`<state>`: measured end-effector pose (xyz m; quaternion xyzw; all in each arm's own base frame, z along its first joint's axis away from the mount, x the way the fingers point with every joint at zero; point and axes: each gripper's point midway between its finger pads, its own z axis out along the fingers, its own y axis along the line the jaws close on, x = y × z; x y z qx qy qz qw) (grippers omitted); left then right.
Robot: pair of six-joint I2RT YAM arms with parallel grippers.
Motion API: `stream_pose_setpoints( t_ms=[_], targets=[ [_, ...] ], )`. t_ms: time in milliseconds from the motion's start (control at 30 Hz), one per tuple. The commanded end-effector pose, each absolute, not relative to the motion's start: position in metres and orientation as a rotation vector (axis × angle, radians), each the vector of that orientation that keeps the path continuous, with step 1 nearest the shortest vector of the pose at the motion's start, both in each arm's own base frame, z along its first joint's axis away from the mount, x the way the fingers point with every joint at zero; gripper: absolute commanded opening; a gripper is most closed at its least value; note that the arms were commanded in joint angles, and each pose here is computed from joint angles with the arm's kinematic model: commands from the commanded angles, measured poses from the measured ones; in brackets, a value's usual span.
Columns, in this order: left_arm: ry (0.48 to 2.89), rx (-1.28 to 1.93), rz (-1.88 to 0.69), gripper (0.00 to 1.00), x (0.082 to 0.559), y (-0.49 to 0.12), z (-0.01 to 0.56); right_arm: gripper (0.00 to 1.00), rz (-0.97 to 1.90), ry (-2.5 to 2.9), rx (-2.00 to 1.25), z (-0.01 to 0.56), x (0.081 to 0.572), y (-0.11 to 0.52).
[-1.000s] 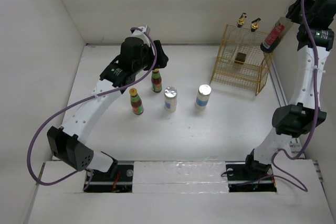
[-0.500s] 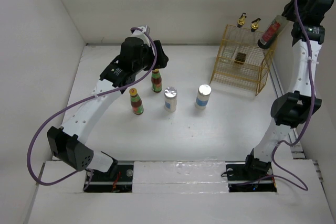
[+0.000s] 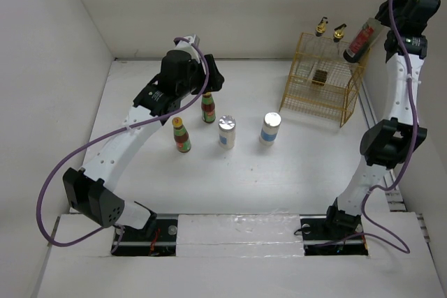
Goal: Organize the condiment bottles
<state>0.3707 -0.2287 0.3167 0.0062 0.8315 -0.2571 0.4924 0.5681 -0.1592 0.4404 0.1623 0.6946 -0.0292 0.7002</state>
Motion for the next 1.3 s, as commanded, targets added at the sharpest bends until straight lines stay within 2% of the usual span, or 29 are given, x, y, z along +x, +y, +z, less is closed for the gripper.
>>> stream_pose_setpoints(
  t_ms=[0, 167, 333, 400, 467, 600, 933, 1033, 1133, 1200, 1267],
  targets=[
    [1.987, 0.001, -0.64, 0.68, 0.37, -0.228, 0.324, 0.0, -0.063, 1.349, 0.317, 0.499, 0.558, -0.147],
    [1.987, 0.001, -0.64, 0.68, 0.37, -0.228, 0.324, 0.0, -0.07, 1.459, 0.299, 0.443, 0.568, -0.133],
    [1.987, 0.001, -0.64, 0.68, 0.37, -0.228, 0.324, 0.0, -0.097, 1.523, 0.286, 0.413, 0.574, -0.124],
    [1.977, 0.001, -0.644, 0.68, 0.368, -0.227, 0.328, 0.05, -0.109, 1.562, 0.265, 0.395, 0.581, -0.121],
    [1.987, 0.001, -0.64, 0.68, 0.368, -0.227, 0.324, 0.07, -0.125, 1.604, 0.266, 0.379, 0.583, -0.118],
    [1.977, 0.001, -0.644, 0.68, 0.366, -0.226, 0.327, 0.15, -0.176, 1.656, 0.274, 0.356, 0.582, -0.117],
    [1.979, -0.008, -0.65, 0.68, 0.364, -0.225, 0.327, 0.53, -0.212, 1.74, 0.277, 0.326, 0.578, -0.116],
    [1.979, -0.008, -0.65, 0.68, 0.364, -0.225, 0.327, 0.62, -0.2, 1.685, 0.285, 0.353, 0.577, -0.116],
    [2.001, -0.008, -0.641, 0.68, 0.365, -0.225, 0.322, 0.72, -0.15, 1.582, 0.305, 0.405, 0.567, -0.11],
    [1.988, -0.008, -0.646, 0.68, 0.365, -0.225, 0.328, 0.73, -0.112, 1.523, 0.303, 0.439, 0.553, -0.103],
    [1.977, 0.001, -0.644, 0.68, 0.366, -0.225, 0.332, 0.72, -0.042, 1.501, 0.251, 0.453, 0.545, -0.069]
  ],
)
